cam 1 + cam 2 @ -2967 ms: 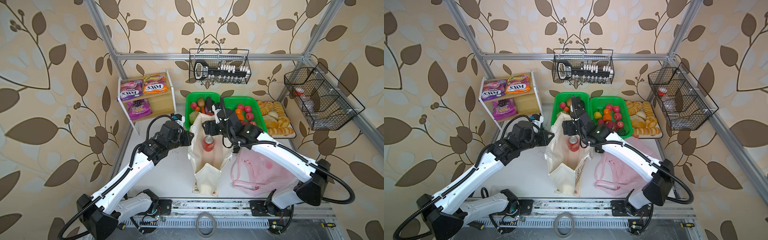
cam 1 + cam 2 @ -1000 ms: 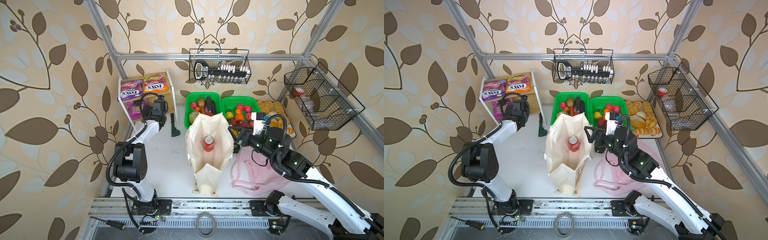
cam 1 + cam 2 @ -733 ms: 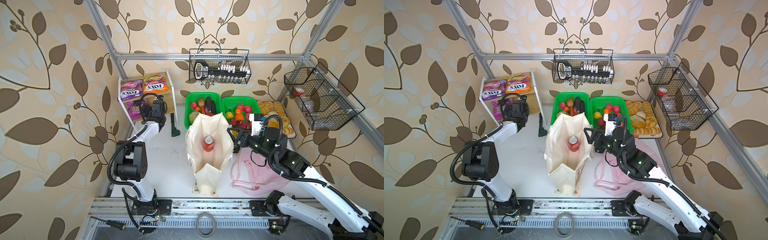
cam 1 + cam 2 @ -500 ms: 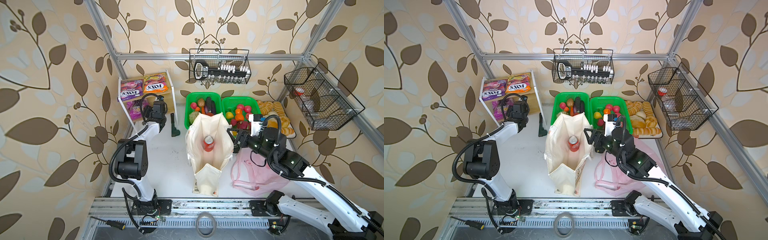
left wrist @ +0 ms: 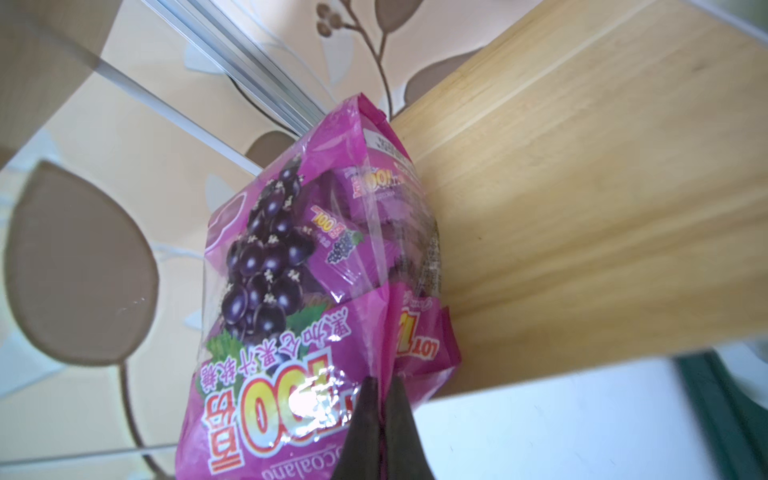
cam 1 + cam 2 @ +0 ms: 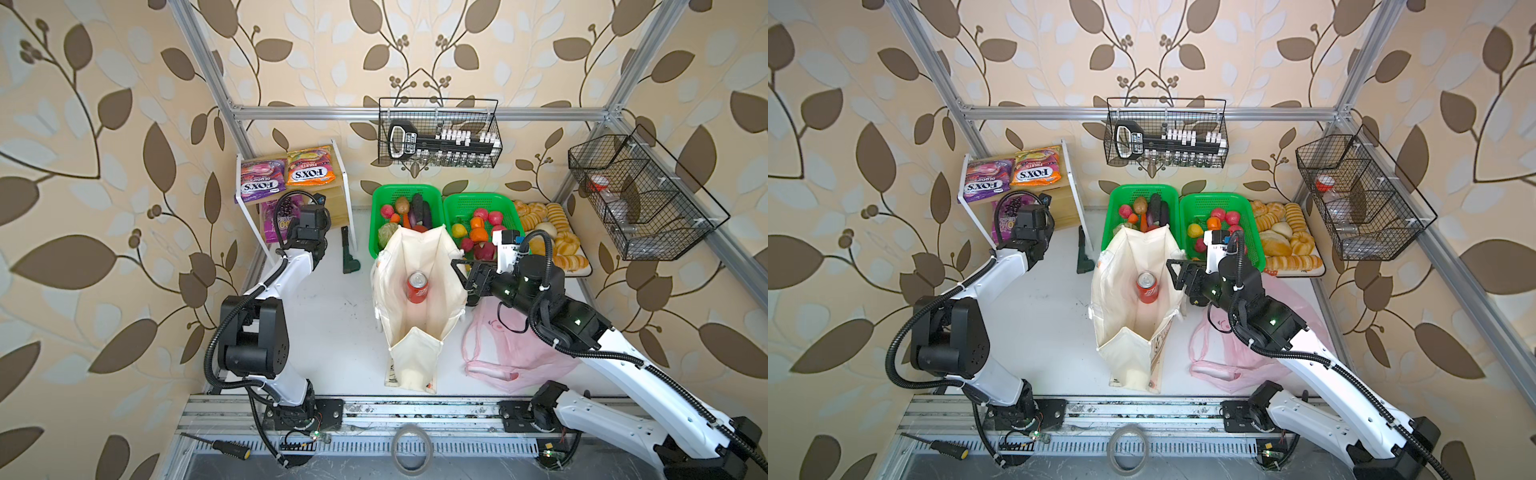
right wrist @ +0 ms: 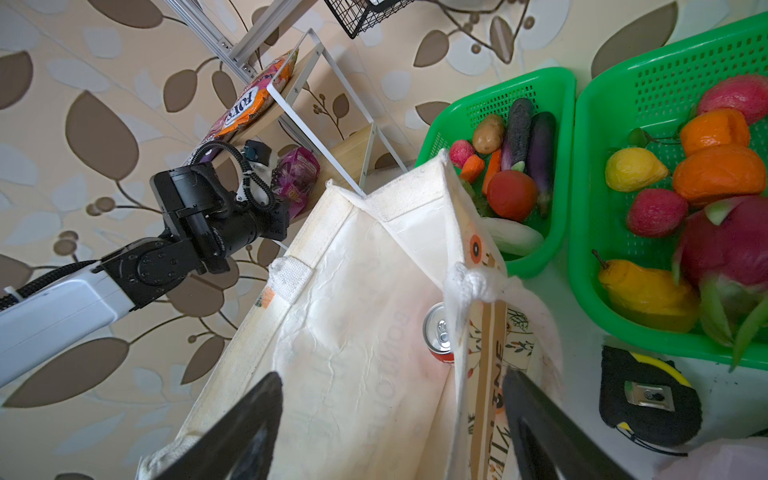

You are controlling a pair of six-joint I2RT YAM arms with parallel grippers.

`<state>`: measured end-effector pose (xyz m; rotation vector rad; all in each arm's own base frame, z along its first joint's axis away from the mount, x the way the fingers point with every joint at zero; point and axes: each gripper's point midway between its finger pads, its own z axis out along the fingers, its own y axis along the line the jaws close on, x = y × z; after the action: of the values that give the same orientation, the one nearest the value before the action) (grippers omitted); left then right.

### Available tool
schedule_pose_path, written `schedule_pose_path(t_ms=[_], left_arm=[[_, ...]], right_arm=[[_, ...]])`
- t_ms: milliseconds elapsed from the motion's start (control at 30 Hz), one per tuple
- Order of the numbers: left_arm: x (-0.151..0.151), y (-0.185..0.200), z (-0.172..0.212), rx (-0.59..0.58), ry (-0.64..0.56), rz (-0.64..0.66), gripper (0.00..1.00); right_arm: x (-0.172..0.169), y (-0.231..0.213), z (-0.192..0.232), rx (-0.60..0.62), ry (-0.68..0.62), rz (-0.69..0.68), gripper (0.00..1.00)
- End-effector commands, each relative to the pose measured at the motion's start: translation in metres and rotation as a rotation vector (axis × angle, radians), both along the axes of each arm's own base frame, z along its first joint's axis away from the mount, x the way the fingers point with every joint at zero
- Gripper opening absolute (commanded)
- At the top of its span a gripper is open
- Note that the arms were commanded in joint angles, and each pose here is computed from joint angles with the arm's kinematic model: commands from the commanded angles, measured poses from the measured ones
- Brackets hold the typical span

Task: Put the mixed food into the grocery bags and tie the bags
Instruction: 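Grasp the purple grape candy bag on the shelf with the left gripper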

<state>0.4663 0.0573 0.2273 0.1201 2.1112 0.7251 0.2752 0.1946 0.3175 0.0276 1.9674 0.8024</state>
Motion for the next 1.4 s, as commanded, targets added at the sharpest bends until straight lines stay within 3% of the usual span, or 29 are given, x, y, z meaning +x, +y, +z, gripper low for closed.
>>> schedule_pose_path(t_ms=[0, 100, 200, 433, 600, 733, 900, 1067, 1367], left_arm=[[-0.018, -0.023, 0.015, -0.147, -0.019, -0.050, 0.00], [-0.026, -0.031, 0.016, -0.236, -0.035, -0.051, 0.00], [-0.025, -0.029, 0.009, -0.245, -0.028, -0.027, 0.08], [-0.022, -0.037, 0.018, -0.338, -0.006, -0.020, 0.59], [-0.028, -0.044, 0.042, -0.418, -0.065, -0.033, 0.81], [-0.049, -0.046, 0.082, -0.510, -0.200, -0.032, 0.92], [-0.080, -0.037, 0.095, -0.691, -0.364, 0.037, 0.99], [-0.100, -0.018, 0.068, -0.969, -0.431, 0.177, 0.99], [-0.085, -0.017, 0.045, -1.394, -0.523, 0.296, 0.99]], right_arm=[[0.001, 0.002, -0.002, 0.023, 0.011, 0.001, 0.83], [0.002, 0.003, -0.001, 0.031, 0.013, 0.000, 0.83], [0.001, 0.004, 0.001, 0.038, 0.011, 0.005, 0.83], [-0.001, 0.001, 0.000, 0.037, 0.012, -0.004, 0.83], [-0.001, -0.001, 0.000, 0.033, 0.014, -0.010, 0.83], [-0.001, -0.002, -0.001, 0.031, 0.013, -0.011, 0.83], [0.000, 0.001, -0.002, 0.035, 0.018, -0.003, 0.83], [-0.001, 0.002, 0.000, 0.036, 0.014, 0.009, 0.83], [-0.009, -0.006, 0.013, 0.030, -0.025, 0.010, 0.83]])
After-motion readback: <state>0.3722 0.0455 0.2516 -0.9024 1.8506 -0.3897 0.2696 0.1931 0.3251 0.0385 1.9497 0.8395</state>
